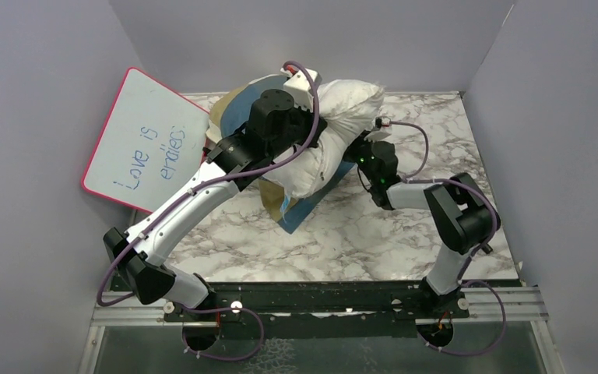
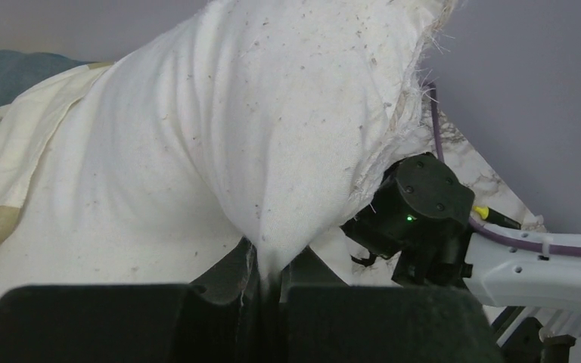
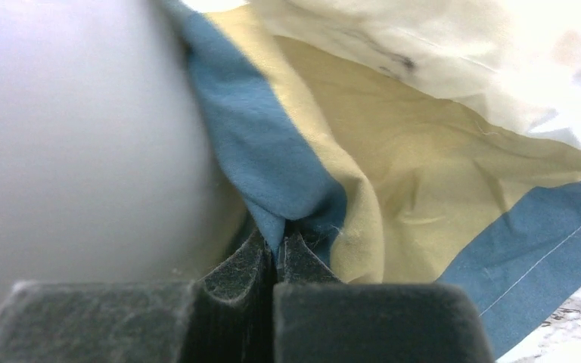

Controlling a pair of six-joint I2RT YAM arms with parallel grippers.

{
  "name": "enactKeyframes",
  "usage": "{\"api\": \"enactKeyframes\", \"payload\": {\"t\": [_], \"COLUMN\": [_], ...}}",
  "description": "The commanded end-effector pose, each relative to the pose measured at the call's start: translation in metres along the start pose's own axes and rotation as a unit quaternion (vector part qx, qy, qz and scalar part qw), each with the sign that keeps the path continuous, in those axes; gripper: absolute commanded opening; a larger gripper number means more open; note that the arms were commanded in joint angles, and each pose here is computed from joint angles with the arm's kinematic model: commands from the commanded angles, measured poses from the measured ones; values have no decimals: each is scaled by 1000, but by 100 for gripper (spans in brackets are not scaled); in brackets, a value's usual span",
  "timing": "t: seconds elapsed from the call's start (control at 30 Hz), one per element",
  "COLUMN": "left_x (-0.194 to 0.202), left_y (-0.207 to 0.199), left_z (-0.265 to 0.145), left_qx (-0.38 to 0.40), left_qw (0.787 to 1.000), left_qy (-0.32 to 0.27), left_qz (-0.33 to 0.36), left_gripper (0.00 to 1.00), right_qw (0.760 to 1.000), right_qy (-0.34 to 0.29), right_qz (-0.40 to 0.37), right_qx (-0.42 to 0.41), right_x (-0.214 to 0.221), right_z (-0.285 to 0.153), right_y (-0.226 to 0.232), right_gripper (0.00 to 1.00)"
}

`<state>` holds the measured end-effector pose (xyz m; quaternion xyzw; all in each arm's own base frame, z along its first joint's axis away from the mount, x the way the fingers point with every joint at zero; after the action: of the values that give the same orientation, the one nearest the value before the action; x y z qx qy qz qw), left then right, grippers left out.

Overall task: Put the pillow into the pillowcase
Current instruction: Stuff the pillow into the pillowcase.

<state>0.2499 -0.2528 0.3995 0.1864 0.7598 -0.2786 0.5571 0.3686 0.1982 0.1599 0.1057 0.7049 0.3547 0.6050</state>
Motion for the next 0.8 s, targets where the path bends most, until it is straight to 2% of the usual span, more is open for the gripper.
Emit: {"api": "enactKeyframes", "payload": {"t": [0.0, 0.13, 0.27, 0.37, 0.43, 0.53, 0.67, 0.77], "left_x": [-31, -27, -27, -28, -29, -30, -32, -33], "left_y": [5, 8, 10, 13, 13, 13, 12, 11], "left_z": [-16, -15, -17, -22, -24, -26, -27, -28], "left_qx": [-42, -51, -58, -71, -72, -71, -66, -65], "left_qw": [995, 995, 994, 993, 992, 992, 992, 992], "left_qy": [-92, -84, -86, -89, -92, -94, -96, -98], "left_qz": [25, 32, 36, 41, 41, 41, 38, 36], "left_gripper": [0, 0, 0, 0, 0, 0, 0, 0], "right_qw": [996, 987, 975, 980, 983, 985, 987, 988], "right_qy": [5, 56, 73, 77, 71, 63, 53, 38], "right_qz": [-40, -76, -62, -64, -66, -64, -63, -65], "right_qx": [-81, -133, -200, -174, -157, -144, -138, -135], "right_x": [-30, -32, -36, -34, -31, -30, -32, -39], "right_z": [-18, -34, -50, -55, -59, -63, -60, -56], "right_y": [25, 29, 27, 21, 14, 9, 9, 12], "right_gripper": [0, 7, 3, 19, 24, 21, 3, 3]}}
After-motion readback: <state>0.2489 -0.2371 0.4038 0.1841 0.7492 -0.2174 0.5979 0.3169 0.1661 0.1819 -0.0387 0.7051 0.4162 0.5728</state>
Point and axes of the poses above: each gripper's point midway between its finger pads, its own z axis out along the fingers, its own y axis along the line the jaws close on, x = y × z, the point moved 10 cm from there along -z, back along the fingers, and after that the axes turned 2 degrees about z, right-handed, at the moved point
